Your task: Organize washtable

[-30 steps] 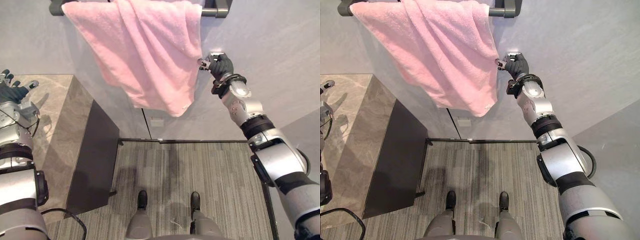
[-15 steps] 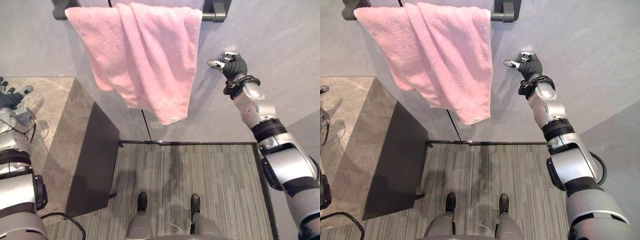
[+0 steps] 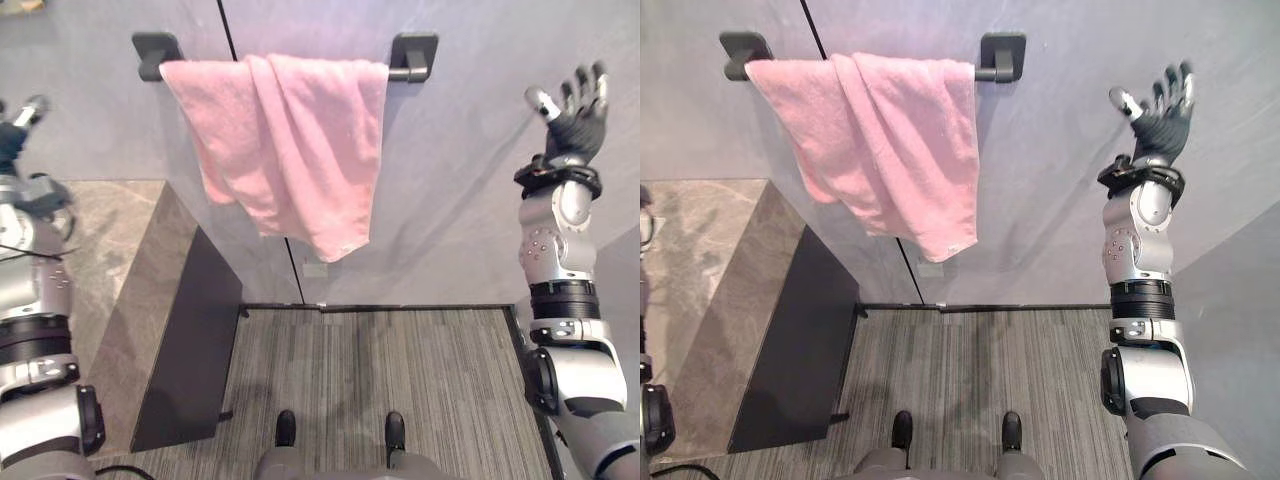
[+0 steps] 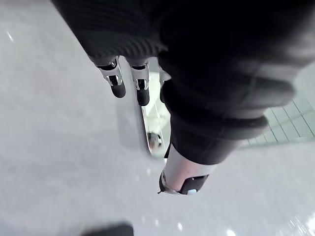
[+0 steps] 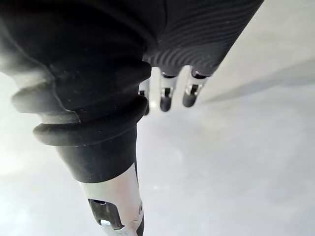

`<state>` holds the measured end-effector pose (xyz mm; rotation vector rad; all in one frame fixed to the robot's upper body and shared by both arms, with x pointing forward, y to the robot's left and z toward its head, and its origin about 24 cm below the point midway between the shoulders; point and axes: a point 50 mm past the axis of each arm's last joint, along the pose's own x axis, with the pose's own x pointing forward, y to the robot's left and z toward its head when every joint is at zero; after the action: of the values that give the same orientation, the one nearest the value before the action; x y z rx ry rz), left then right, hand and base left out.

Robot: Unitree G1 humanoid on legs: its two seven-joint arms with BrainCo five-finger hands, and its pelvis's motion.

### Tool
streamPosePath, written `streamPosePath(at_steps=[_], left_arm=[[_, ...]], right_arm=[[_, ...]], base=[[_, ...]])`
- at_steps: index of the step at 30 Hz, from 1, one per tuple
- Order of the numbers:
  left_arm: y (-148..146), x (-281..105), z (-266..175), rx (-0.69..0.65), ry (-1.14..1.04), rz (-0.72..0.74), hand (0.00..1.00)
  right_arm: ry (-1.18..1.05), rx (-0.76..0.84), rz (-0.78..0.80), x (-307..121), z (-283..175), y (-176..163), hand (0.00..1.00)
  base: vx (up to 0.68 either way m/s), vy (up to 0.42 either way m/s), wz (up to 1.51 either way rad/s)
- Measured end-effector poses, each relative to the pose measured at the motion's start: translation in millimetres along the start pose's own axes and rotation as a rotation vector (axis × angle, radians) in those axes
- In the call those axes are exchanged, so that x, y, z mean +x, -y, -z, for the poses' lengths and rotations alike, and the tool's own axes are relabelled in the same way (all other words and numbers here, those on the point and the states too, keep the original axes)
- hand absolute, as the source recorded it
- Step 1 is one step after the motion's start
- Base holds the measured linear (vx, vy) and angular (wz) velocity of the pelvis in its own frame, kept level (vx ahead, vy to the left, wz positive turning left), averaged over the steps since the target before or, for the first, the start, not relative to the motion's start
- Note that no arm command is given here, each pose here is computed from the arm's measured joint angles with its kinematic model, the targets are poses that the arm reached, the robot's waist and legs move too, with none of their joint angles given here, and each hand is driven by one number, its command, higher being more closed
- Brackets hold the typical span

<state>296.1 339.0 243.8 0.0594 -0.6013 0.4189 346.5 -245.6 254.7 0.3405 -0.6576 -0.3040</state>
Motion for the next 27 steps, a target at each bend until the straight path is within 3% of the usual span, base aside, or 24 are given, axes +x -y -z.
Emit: streamPosePath(at_steps=[4,9,16,22,27], left_arm=[[43,-32,13,-0.015,-0.042,0.240,0.00],[71,-73,34,-0.062,-0.158,0.494,0.00],[86,-90,48,-0.138,-0.252,0.609,0.00],[90,-98,62,-0.163,-0.334,0.665,0.00],[98,-67,65,-0.155,-0.335,0.669,0.00]], right_arm=[[0.052,0.014,-0.184,-16,-7,-34,0.00],[-0.143,0.008,-0.522,-55,34,-77,0.00],[-0.338,0.040,-0.801,-94,66,-109,0.00],[-0.395,-0.018,-0.973,-102,76,-138,0.00],[-0.432,-0.049,-1.029,-99,83,-149,0.00]], base=[[-0.06,-0.009,0.07],[-0.06,-0.008,-0.02],[-0.04,-0.005,-0.08],[0.00,-0.002,-0.07],[0.00,0.000,-0.04]])
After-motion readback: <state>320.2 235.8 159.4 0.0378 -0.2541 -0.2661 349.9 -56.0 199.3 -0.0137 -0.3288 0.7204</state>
